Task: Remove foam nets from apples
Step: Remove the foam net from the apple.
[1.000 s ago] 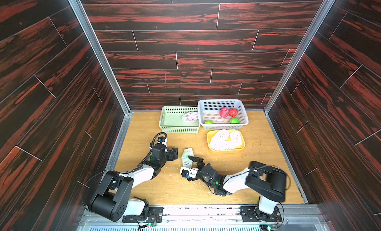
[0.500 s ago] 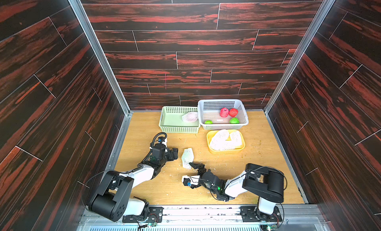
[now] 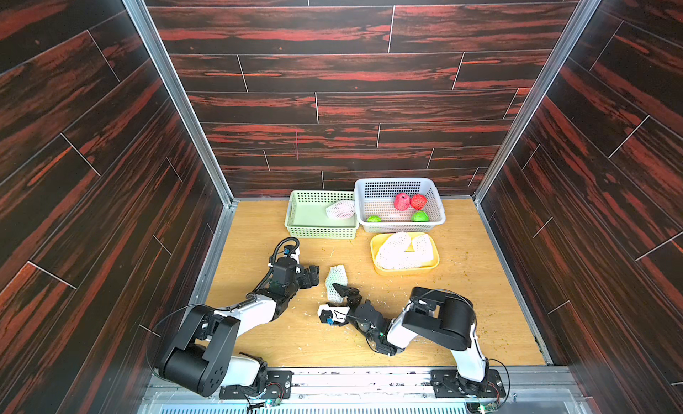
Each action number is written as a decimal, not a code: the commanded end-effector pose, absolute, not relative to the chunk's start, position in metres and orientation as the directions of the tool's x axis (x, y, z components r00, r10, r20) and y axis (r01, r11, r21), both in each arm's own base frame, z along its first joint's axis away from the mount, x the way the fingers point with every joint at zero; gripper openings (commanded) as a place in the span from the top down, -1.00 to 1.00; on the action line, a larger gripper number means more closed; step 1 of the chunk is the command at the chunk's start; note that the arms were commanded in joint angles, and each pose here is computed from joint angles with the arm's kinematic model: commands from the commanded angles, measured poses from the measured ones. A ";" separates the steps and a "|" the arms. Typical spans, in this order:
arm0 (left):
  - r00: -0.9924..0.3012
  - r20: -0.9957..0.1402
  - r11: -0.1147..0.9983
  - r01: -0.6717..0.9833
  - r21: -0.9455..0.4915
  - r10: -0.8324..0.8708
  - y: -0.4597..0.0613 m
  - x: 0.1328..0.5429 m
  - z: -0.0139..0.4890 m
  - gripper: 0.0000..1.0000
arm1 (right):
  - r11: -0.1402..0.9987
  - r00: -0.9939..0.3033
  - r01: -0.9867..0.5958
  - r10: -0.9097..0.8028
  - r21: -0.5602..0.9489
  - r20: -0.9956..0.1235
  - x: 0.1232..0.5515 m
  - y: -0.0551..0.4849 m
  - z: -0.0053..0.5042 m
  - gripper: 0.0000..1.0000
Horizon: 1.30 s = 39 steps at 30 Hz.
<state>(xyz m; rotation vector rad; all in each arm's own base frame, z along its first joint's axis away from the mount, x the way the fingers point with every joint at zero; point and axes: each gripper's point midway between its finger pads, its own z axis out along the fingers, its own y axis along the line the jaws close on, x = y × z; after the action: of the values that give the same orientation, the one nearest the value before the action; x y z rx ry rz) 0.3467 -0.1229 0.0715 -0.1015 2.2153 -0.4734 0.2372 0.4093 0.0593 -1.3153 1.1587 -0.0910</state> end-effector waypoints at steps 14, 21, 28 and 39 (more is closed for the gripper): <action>-0.633 -0.740 0.932 0.078 -0.354 -0.228 -0.118 0.347 0.074 -0.77 | 0.464 0.436 -0.443 -0.636 -0.767 -0.637 0.276 0.400 0.062 0.49; -0.633 -0.740 0.935 0.073 -0.347 -0.225 -0.117 0.348 0.074 -0.76 | 0.460 0.447 -0.479 -0.605 -0.748 -0.659 0.269 0.401 0.074 0.58; -0.625 -0.746 0.937 0.067 -0.343 -0.229 -0.116 0.351 0.078 -0.77 | 0.435 0.385 -0.606 -0.572 -0.666 -0.724 0.261 0.401 0.077 0.71; -0.614 -0.756 0.941 0.066 -0.333 -0.225 -0.114 0.351 0.085 -0.76 | 0.370 0.236 -0.806 -0.516 -0.462 -0.824 0.242 0.402 0.092 0.78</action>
<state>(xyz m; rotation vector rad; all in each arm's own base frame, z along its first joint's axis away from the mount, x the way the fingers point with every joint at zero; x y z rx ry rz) 0.3428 -0.1158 0.0644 -0.1034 2.2491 -0.4185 0.2509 0.4019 0.0810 -1.2753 1.3313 0.1425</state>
